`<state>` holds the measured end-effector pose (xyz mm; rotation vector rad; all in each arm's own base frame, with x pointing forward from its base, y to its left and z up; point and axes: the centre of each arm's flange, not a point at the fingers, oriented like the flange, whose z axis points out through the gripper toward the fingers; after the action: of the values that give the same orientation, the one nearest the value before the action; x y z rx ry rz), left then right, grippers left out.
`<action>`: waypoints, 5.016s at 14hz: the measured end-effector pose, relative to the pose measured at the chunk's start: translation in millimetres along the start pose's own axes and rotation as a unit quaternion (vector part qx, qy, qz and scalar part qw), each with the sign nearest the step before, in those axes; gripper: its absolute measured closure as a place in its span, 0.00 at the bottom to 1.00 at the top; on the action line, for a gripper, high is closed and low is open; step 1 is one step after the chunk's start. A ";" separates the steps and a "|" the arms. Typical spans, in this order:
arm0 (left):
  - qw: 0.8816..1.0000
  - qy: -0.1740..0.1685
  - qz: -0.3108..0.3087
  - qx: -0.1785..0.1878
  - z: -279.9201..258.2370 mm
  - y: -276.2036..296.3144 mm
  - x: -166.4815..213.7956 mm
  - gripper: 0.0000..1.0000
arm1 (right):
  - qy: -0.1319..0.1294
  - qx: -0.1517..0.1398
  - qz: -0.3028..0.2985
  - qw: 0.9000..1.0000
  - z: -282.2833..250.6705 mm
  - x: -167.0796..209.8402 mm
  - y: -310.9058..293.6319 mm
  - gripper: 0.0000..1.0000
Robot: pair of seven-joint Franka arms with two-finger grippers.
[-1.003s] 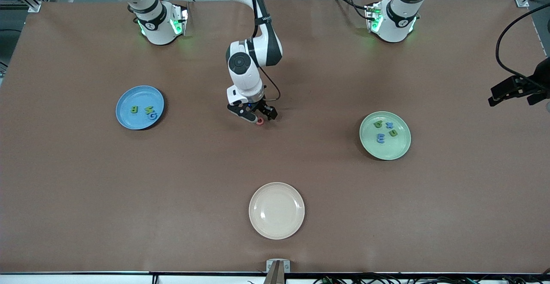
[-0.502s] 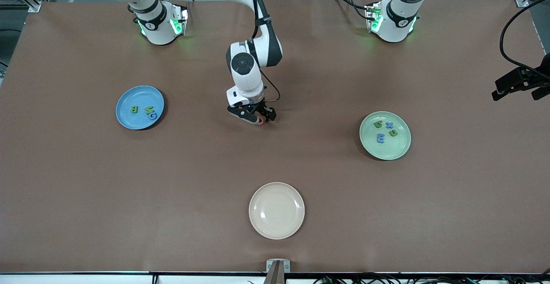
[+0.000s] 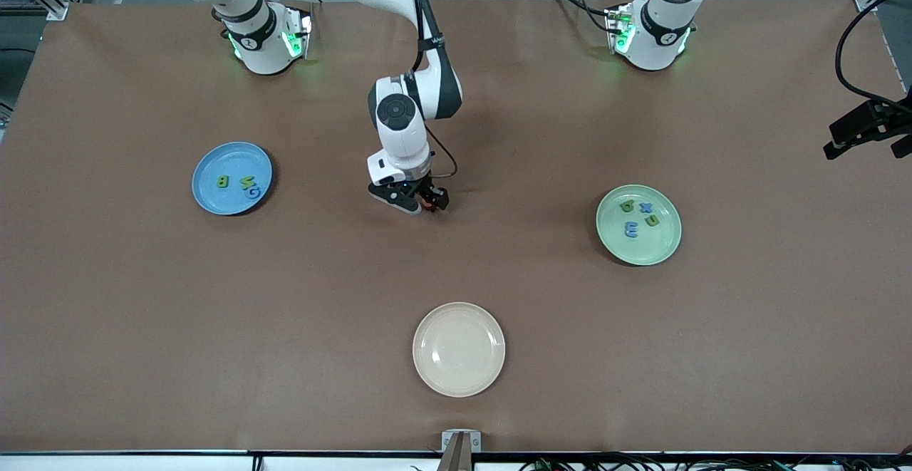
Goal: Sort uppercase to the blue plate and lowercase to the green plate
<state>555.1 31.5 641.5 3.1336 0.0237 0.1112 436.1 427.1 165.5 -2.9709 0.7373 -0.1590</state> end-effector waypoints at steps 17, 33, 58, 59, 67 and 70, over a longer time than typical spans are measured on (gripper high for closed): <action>1.000 0.007 0.009 0.000 -8.2 10.2 -1.9 0.00 | 0.000 0.004 0.001 1.000 -1.9 -18.7 -16.8 0.39; 1.000 0.011 0.016 -0.001 -11.3 17.9 -1.6 0.00 | -0.100 -0.089 -0.058 0.989 -97.5 101.1 40.6 0.95; 1.000 0.012 0.024 -0.001 -12.4 26.5 -1.5 0.00 | -0.005 -0.050 -0.039 0.998 -0.1 21.3 13.9 0.12; 1.000 0.012 0.024 -0.001 -12.4 26.7 -1.5 0.00 | -0.004 -0.049 -0.039 0.998 -0.2 21.5 14.3 0.16; 0.999 0.012 0.033 -0.002 -12.4 37.0 -1.7 0.00 | 0.003 -0.049 -0.040 0.998 7.4 18.0 20.2 0.37; 0.999 0.012 0.033 -0.002 -12.4 37.0 -1.7 0.00 | 0.003 -0.050 -0.039 0.998 9.2 17.4 21.9 0.52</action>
<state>553.2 -5.5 654.0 3.1303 -0.0797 0.1485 442.4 400.0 155.6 -3.0984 0.6478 -0.1395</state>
